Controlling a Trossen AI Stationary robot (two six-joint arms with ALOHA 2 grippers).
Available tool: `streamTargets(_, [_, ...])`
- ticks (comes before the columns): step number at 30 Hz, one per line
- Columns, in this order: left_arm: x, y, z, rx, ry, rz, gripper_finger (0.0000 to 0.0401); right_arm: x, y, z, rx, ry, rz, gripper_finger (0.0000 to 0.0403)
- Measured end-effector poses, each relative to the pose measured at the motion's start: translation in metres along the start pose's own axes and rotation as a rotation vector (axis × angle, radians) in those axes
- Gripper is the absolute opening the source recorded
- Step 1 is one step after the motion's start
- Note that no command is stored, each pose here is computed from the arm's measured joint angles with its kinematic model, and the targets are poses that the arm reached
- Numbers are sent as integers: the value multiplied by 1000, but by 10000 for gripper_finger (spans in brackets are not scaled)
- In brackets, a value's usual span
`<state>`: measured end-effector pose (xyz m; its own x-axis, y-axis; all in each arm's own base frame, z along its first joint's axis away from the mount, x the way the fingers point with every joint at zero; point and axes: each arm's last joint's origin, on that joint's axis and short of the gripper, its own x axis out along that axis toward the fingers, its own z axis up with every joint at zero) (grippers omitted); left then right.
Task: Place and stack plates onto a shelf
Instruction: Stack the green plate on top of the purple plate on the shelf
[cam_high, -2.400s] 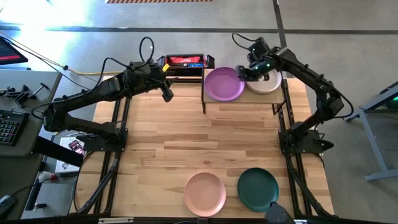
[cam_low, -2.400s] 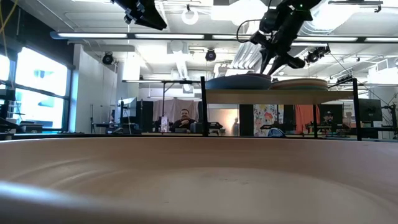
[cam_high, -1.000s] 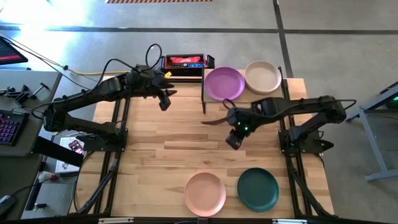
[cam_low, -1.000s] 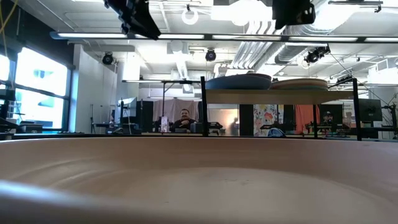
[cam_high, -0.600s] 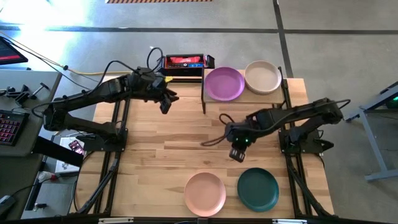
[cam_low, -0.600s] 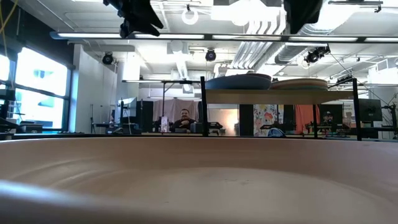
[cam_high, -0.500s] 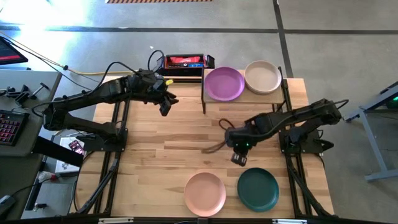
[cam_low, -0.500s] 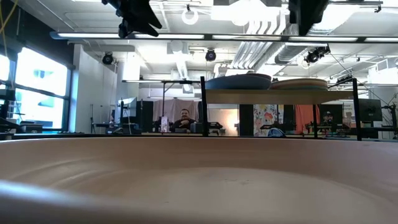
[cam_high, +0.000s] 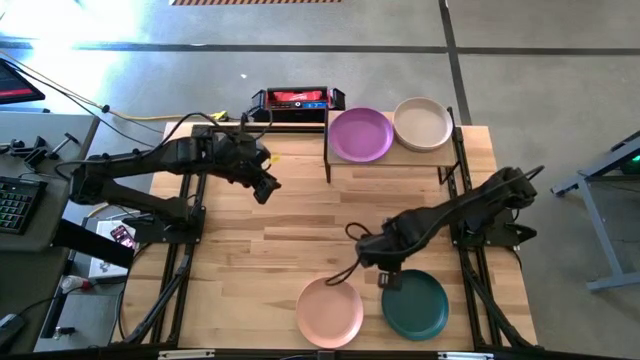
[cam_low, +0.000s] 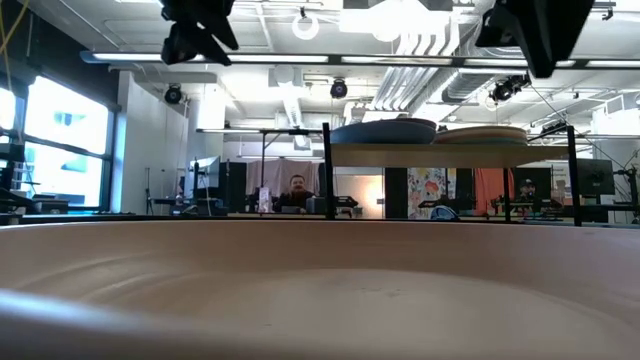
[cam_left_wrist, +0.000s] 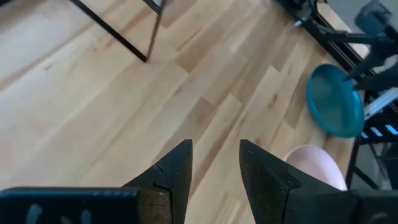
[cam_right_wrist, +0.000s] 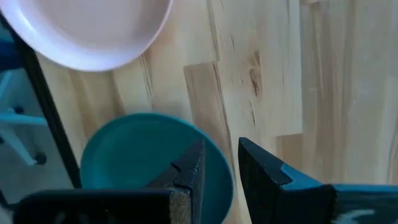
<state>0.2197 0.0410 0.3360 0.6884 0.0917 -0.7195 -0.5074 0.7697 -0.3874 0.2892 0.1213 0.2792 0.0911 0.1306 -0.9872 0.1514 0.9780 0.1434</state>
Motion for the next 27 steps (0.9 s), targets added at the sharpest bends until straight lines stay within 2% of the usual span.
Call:
streamTargets(13, [0,-16,-10,12,24,-34,122,33,11,9,-183,63,-60,78])
streamTargets(21, [0,-22,-15,10,32,-42,122,36,14,6,-277,93,-68,109])
streamTargets(27, [0,-25,-18,8,40,-50,122,38,30,-6,-456,110,-63,119])
